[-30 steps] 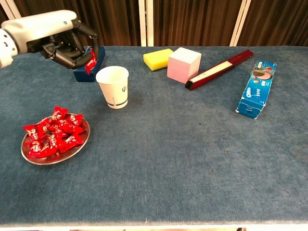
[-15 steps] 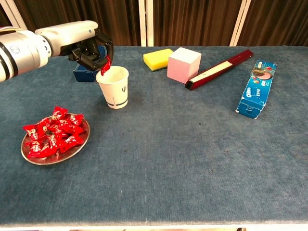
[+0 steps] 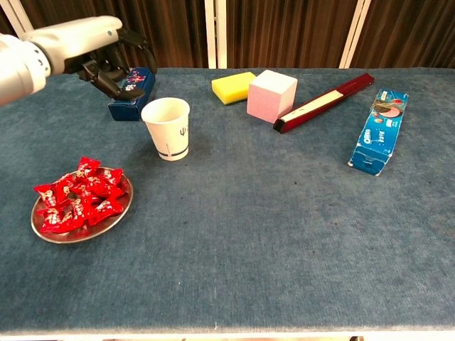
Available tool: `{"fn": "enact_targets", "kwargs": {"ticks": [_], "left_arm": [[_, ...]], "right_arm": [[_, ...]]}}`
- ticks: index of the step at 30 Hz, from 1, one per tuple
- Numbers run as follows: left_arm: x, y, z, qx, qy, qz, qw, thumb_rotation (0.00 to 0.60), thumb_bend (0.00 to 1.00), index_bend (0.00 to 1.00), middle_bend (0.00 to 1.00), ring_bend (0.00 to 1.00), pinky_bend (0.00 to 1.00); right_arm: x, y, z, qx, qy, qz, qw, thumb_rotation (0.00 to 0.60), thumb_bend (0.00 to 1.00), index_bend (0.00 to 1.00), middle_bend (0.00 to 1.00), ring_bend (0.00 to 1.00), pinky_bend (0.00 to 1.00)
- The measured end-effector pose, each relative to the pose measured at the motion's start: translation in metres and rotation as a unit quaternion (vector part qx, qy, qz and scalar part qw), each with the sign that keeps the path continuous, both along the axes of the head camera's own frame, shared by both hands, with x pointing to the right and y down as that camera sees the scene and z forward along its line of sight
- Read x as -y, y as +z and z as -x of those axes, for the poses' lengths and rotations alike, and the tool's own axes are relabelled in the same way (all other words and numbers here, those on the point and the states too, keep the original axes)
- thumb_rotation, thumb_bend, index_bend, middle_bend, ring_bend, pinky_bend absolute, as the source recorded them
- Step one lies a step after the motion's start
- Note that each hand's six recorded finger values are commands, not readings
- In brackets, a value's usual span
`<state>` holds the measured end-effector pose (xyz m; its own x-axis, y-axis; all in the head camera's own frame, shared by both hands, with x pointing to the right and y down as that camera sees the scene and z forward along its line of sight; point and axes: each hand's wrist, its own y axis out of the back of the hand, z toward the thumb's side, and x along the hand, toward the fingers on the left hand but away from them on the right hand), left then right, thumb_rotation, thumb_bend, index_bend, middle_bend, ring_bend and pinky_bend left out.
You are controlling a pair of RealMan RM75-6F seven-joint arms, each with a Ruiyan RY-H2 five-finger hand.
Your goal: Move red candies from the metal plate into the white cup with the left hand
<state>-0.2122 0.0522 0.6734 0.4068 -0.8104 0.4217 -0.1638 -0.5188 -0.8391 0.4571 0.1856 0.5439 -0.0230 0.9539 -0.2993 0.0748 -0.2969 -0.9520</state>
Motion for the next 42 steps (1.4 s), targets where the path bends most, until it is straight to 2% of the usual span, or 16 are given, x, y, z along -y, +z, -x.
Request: {"fn": "enact_targets", "kwargs": {"ticks": [3,7,9,13,16,22,31,42], "left_arm": [[-0.007,-0.016,0.02,-0.01,-0.011,-0.021,0.9997,0.6,0.26,0.36,0.93,0.87,0.85],[-0.032,-0.027,0.048,-0.005,-0.002,-0.03,0.9995,0.6,0.2,0.36,0.93,0.87,0.85],[-0.046,-0.025,0.055,0.005,0.013,-0.022,0.9997,0.6,0.16,0.36,0.93,0.87,0.85],[-0.074,-0.014,0.063,0.038,0.046,-0.003,0.9982,0.6,0.16,0.37,0.93,0.87,0.85],[-0.084,-0.003,0.062,0.052,0.061,0.011,0.9967,0.6,0.16,0.37,0.93,0.87,0.85],[-0.098,0.017,0.06,0.089,0.092,0.035,0.9912,0.6,0.16,0.39,0.93,0.87,0.85],[-0.11,0.036,0.061,0.117,0.104,0.061,0.9858,0.6,0.21,0.41,0.93,0.87,0.85],[-0.11,0.043,0.062,0.117,0.1,0.073,0.9853,0.6,0.31,0.45,0.93,0.87,0.85]], "right_arm": [[0.002,-0.001,0.001,0.001,-0.003,-0.004,1.0,0.6,0.11,0.0,0.02,0.0,0.0],[0.002,0.001,0.003,0.003,-0.006,-0.001,1.0,0.6,0.11,0.0,0.02,0.0,0.0],[0.002,0.002,0.005,0.004,-0.009,0.001,1.0,0.6,0.11,0.0,0.02,0.0,0.0],[0.002,0.001,0.007,0.003,-0.012,0.001,0.9999,0.6,0.11,0.0,0.02,0.0,0.0],[0.002,0.0,0.008,0.001,-0.013,-0.001,0.9999,0.6,0.11,0.0,0.02,0.0,0.0],[0.001,-0.002,0.008,0.0,-0.011,-0.001,0.9999,0.6,0.11,0.0,0.02,0.0,0.0],[0.0,0.0,0.008,0.0,-0.011,0.002,0.9999,0.6,0.11,0.0,0.02,0.0,0.0],[0.001,0.002,0.008,0.001,-0.009,0.003,1.0,0.6,0.11,0.0,0.02,0.0,0.0]]}}
